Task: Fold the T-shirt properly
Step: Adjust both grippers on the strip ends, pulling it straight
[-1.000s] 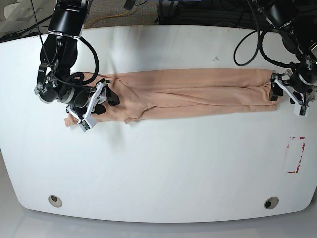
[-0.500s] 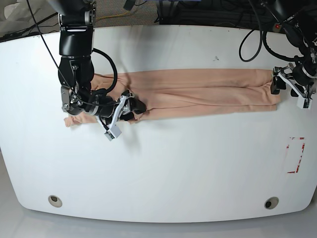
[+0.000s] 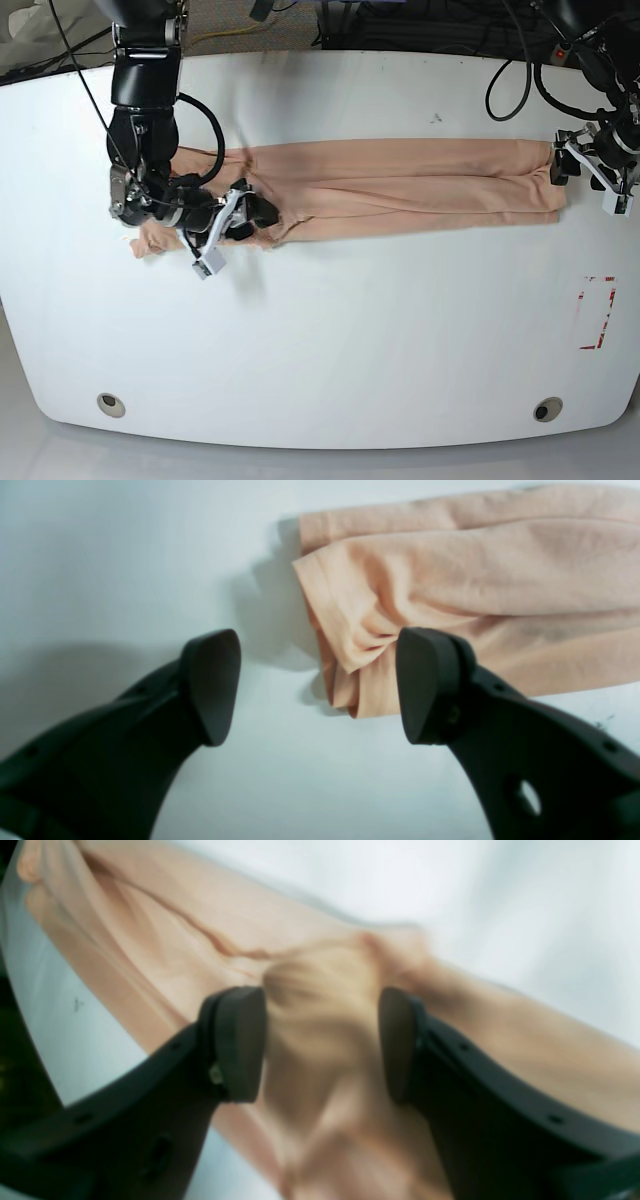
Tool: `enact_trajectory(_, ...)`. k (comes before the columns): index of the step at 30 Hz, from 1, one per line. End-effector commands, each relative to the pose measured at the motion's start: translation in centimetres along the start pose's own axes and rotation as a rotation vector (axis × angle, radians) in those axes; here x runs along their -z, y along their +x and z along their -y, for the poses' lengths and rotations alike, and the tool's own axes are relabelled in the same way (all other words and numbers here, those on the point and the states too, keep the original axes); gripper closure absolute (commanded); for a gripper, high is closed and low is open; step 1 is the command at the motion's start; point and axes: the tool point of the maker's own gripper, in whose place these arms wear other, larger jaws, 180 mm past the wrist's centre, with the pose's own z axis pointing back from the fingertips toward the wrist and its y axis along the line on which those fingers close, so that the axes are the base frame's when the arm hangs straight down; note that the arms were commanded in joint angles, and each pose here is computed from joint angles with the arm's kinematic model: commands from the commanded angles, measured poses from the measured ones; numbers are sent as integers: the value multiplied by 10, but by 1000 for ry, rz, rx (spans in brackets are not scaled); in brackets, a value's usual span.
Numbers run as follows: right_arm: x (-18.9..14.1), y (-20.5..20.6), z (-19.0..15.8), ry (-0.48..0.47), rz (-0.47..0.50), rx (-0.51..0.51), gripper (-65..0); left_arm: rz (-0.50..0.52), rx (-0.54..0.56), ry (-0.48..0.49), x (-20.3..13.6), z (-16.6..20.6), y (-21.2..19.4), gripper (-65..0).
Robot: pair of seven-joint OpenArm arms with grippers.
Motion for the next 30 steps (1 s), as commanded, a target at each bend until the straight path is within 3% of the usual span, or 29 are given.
enact_trajectory(1, -31, 30, 9, -65, 64, -58, -349, 40, 18, 11, -6, -6, 14, -454)
enact_trajectory(6, -55, 17, 19, -133, 58, -48, -349, 35, 1, -1, -2, -4, 11, -456)
enact_trajectory(11, -62, -9, 26, -157, 10, -29, -349, 51, -115, -100, 16, 3, 5, -456)
enact_trajectory(16, -61, -23, 26, -154, 22, -6, -350, 40, -197, -143, 34, 3, 0, -456)
enact_trajectory(23, -52, -45, 32, -136, -14, 67, -350, 60, -233, -164, 45, 3, 8, -456)
enact_trajectory(30, -52, -46, 33, -137, -16, 71, -350, 25, -282, -198, 58, 8, -7, -456)
